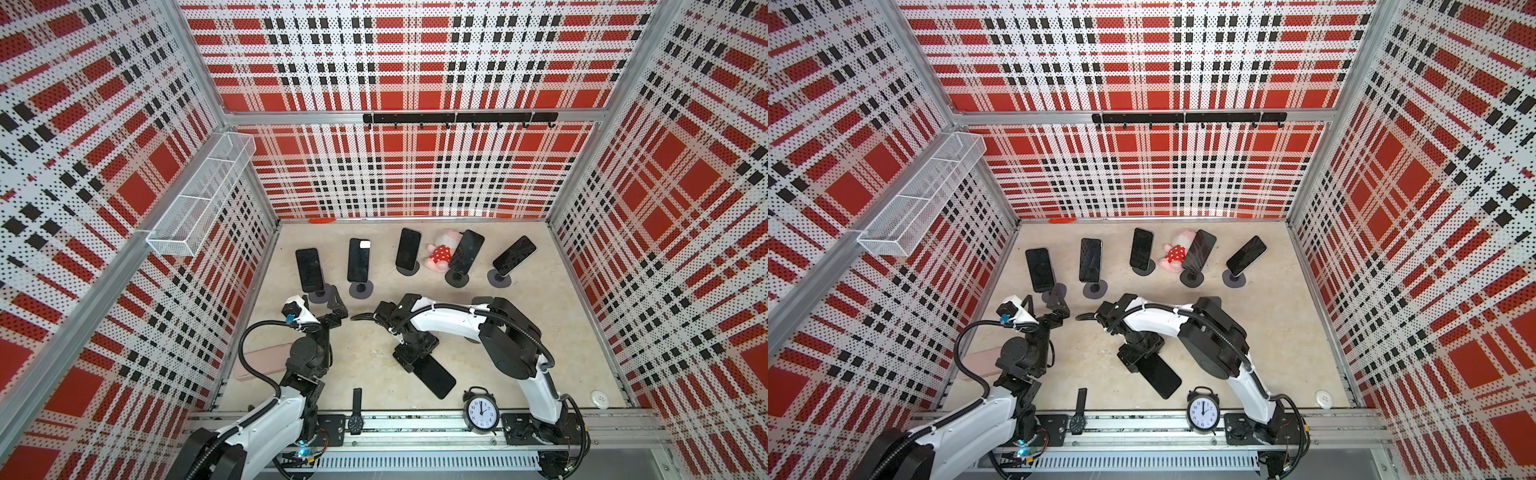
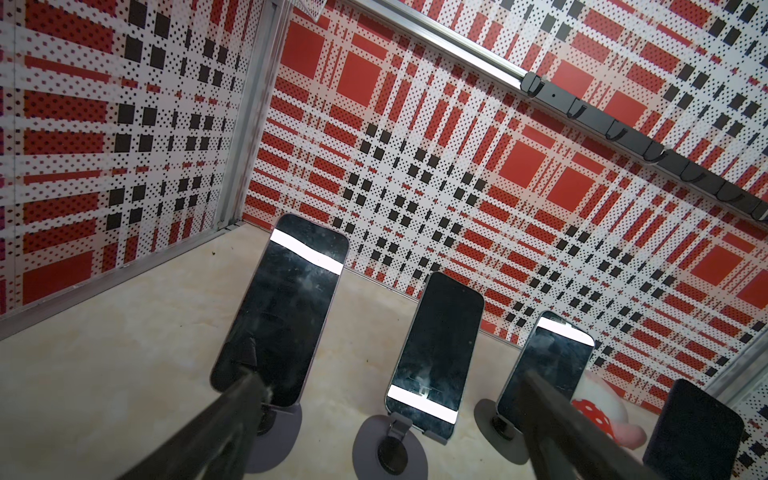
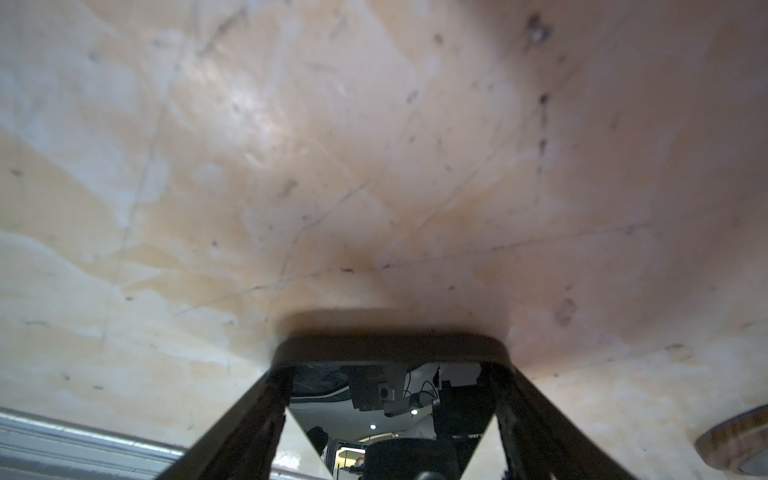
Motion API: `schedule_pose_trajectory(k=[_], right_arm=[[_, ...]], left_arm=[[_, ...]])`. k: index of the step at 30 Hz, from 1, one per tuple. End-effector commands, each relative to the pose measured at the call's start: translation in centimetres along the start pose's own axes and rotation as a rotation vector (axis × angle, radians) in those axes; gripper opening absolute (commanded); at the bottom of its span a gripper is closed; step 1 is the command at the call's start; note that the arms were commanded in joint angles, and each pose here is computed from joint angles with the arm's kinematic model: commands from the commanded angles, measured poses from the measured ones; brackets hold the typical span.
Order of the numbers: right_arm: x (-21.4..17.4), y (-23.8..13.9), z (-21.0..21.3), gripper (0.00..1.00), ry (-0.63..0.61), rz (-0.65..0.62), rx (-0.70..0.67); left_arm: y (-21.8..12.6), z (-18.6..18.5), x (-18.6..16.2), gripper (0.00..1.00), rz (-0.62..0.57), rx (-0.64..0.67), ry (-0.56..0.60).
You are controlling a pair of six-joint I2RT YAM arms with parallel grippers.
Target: Remove the phone from the phone stand
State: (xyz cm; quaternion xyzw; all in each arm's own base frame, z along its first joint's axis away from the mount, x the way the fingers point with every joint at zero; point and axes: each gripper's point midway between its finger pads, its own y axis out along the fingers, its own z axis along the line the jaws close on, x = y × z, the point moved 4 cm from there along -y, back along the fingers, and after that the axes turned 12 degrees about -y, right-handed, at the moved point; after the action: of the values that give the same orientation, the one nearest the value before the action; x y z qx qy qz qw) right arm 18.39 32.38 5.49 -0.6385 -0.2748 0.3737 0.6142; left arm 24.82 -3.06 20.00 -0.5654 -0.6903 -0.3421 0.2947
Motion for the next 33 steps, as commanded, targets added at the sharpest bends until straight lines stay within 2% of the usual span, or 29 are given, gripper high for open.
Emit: schedule_pose_trajectory(k=[1, 5, 8, 15, 19, 25, 28, 33], right_arm=[[1.1, 0.1, 0.2, 0.82, 0.001, -0.068, 0.031], [1.7, -1.8, 0.0, 0.85, 0.008, -0.135, 0.037], [2.1, -3.4, -0.2, 0.92, 0.001, -0.200, 0.030], [3.0, -8.9, -2.2, 0.92, 0.055, -0.413, 0.050], [2.8, -12.6, -5.2, 0.92, 0.135, -0.591, 0.015], [1.7, -18.2, -8.2, 0.94, 0.202, -0.936, -0.124], [0.9, -20.4, -8.5, 0.94, 0.211, -1.089, -0.157], [-1.0, -22.3, -9.5, 0.96, 0.267, -1.279, -0.236]], left_arm=[[-0.4, 0.6, -0.7, 0.98, 0.021, 0.013, 0.026], [-0.4, 0.9, -0.5, 0.98, 0.010, 0.031, 0.028], [-0.4, 0.7, -0.5, 0.98, 0.014, 0.020, 0.028], [-0.4, 0.8, 0.0, 0.98, -0.008, 0.037, 0.018], [-0.3, 0.5, 0.8, 0.98, -0.035, 0.044, -0.016], [-0.2, -0.7, 2.3, 0.98, -0.066, 0.026, -0.054], [0.2, -0.8, 3.4, 0.98, -0.090, 0.083, -0.139], [2.0, -1.4, 4.4, 1.00, -0.021, 0.255, -0.177]])
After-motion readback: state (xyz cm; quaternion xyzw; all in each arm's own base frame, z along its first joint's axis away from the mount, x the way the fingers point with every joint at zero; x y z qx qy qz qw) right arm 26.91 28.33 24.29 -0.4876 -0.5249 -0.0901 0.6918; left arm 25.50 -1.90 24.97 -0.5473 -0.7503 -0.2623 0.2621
